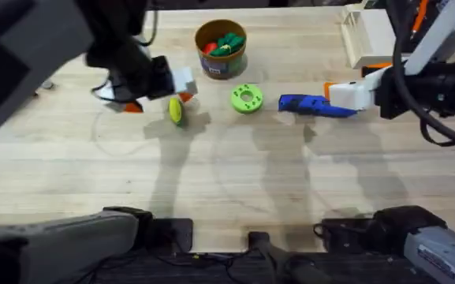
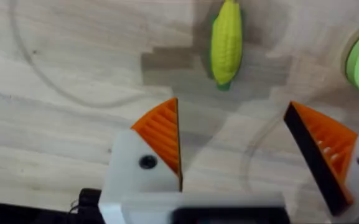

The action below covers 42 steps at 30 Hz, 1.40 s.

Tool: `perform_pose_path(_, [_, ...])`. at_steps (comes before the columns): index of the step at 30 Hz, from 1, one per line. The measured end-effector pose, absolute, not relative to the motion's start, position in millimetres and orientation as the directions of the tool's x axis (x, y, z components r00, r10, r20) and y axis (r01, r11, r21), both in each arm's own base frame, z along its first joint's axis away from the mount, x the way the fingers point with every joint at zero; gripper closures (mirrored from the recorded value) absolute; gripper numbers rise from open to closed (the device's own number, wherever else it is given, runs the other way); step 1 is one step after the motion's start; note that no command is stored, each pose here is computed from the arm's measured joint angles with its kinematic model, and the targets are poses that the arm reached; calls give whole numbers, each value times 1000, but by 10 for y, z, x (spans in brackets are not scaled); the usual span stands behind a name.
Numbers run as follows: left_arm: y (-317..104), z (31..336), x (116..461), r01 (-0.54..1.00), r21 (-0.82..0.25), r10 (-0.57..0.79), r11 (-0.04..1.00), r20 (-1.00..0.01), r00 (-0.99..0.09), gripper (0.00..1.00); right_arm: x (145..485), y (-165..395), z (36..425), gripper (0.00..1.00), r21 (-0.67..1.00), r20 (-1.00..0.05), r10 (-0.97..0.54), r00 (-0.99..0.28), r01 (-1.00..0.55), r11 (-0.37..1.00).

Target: Pick up the gripper from the table and insert it into the empty holder that is missing its gripper. Then pick up a screw, insert it into the mounting hole, and use the screwdriver to tighten it. Finally, clean up the table by picking up the vegetable and placing it into the bucket.

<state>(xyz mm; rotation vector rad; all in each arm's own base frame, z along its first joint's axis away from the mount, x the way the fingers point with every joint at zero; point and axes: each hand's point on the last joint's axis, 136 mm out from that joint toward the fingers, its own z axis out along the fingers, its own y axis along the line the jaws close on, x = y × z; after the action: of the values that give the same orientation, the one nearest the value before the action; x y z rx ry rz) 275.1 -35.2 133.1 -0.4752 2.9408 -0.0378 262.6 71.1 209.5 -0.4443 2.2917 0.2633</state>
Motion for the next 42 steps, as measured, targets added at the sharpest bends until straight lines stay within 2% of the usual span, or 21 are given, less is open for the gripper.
perform_pose_path(8, [-342,1113,2925,-344,-8,-341,939,-151,-928,15,2626,711,2095,208,51,-731,-234,-641,-394,918])
perform_pose_path(24, [-367,376,3094,-392,-8,-391,920,27,-920,14,2628,711,2088,208,52,-729,-234,-643,-394,918])
perform_pose_path(29, [-346,317,3085,-408,-20,-407,913,57,-912,8,2648,713,2034,208,59,-714,-236,-659,-392,918])
perform_pose_path(31, [-340,317,3084,-411,-23,-409,911,60,-910,41,2657,714,2012,207,61,-708,-237,-665,-392,918])
perform_pose_path(33, [-339,317,3085,-412,-23,-410,911,60,-910,100,2663,715,1991,208,64,-703,-237,-671,-391,918])
perform_pose_path(35, [-339,317,3084,-412,-23,-410,911,60,-910,221,2668,715,1977,208,65,-699,-238,-675,-391,918])
perform_pose_path(37, [-342,317,3083,-412,-24,-410,911,61,-910,406,2671,715,1975,207,65,-698,-238,-675,-391,918])
perform_pose_path(40, [-347,329,3092,-409,-28,-407,912,60,-912,814,2671,715,1975,207,65,-698,-238,-675,-391,918])
perform_pose_path(42, [-351,330,3095,-408,-30,-406,913,60,-912,962,2671,715,1975,207,65,-698,-238,-675,-391,918])
